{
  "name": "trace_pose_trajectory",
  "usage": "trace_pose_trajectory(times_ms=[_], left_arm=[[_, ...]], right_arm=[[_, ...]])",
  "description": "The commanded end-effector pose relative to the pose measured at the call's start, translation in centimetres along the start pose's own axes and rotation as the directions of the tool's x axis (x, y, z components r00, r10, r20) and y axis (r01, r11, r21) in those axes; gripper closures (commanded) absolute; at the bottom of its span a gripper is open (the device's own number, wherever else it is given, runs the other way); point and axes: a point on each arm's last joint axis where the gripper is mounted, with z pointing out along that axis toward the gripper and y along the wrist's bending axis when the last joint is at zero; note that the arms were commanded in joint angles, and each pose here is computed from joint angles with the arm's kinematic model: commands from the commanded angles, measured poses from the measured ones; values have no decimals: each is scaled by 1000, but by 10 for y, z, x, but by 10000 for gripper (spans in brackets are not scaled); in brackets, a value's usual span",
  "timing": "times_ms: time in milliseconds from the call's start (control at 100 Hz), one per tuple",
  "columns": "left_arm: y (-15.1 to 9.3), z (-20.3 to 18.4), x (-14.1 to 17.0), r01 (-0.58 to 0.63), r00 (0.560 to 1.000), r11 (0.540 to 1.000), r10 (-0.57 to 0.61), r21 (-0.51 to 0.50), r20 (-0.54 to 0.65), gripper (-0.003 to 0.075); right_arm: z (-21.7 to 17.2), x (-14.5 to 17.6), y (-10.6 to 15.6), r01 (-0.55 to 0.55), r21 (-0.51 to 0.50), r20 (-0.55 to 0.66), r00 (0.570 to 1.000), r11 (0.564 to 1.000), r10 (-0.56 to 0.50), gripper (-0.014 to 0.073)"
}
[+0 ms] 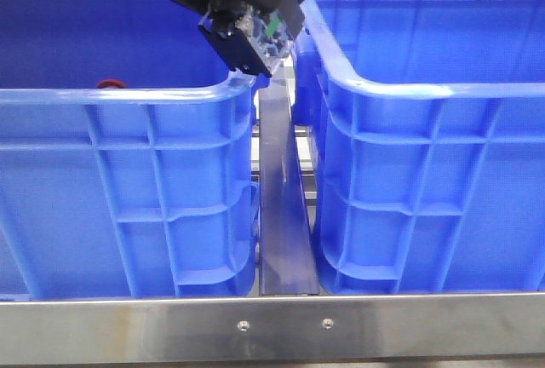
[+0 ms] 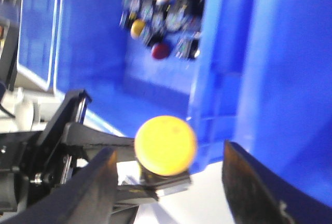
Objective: Pick red and yellow buttons and place in box
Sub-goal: 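Grasp the yellow button's cap with the right gripper from the left gripper, then open the left gripper and carry the yellow button over the empty bin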
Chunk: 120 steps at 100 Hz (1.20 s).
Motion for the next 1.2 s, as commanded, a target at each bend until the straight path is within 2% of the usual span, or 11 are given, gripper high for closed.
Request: trace_pose_trajectory(times_ms=[0, 290, 520, 610, 710, 770, 820, 960, 1010, 1060, 1190], left_arm=[[-6, -13, -17, 10, 993, 1000, -12, 11, 119, 713], [-6, -13, -17, 10, 993, 1000, -12, 11, 121, 713], [-6, -13, -17, 10, 993, 1000, -12, 11, 121, 713], [-6, -13, -17, 10, 993, 1000, -12, 11, 121, 713], [-6, -13, -17, 10, 993, 1000, -12, 11, 121, 713], [-6, -13, -17, 10, 993, 1000, -12, 11, 121, 713], [-6, -13, -17, 10, 993, 1000, -12, 11, 121, 713], [-6, -13, -17, 10, 993, 1000, -12, 11, 119, 707], [-6, -13, -17, 10, 993, 1000, -12, 13, 114, 683], [-6, -13, -16, 10, 994, 1000, -11, 14, 110, 625], [-6, -13, -16, 10, 994, 1000, -11, 14, 109, 362]], right_arm=[[2, -8, 19, 24, -73, 25, 999, 997, -22, 135], [25, -8, 23, 23, -96, -45, 999, 995, -28, 135], [26, -8, 23, 22, -94, -42, 999, 995, -26, 143], [26, -8, 23, 22, -94, -44, 999, 995, -26, 199], [26, -8, 23, 22, -94, -44, 999, 995, -26, 346], [26, -8, 23, 22, -94, -44, 999, 995, -26, 404], [26, -8, 23, 22, -94, -44, 999, 995, -26, 428], [25, -8, 22, 21, -93, -42, 999, 995, -25, 426], [23, -9, 22, 23, -91, -33, 999, 996, -26, 426], [21, -11, 21, 25, -87, -18, 999, 996, -26, 426], [9, -15, 18, 43, -64, 31, 999, 997, -41, 426]])
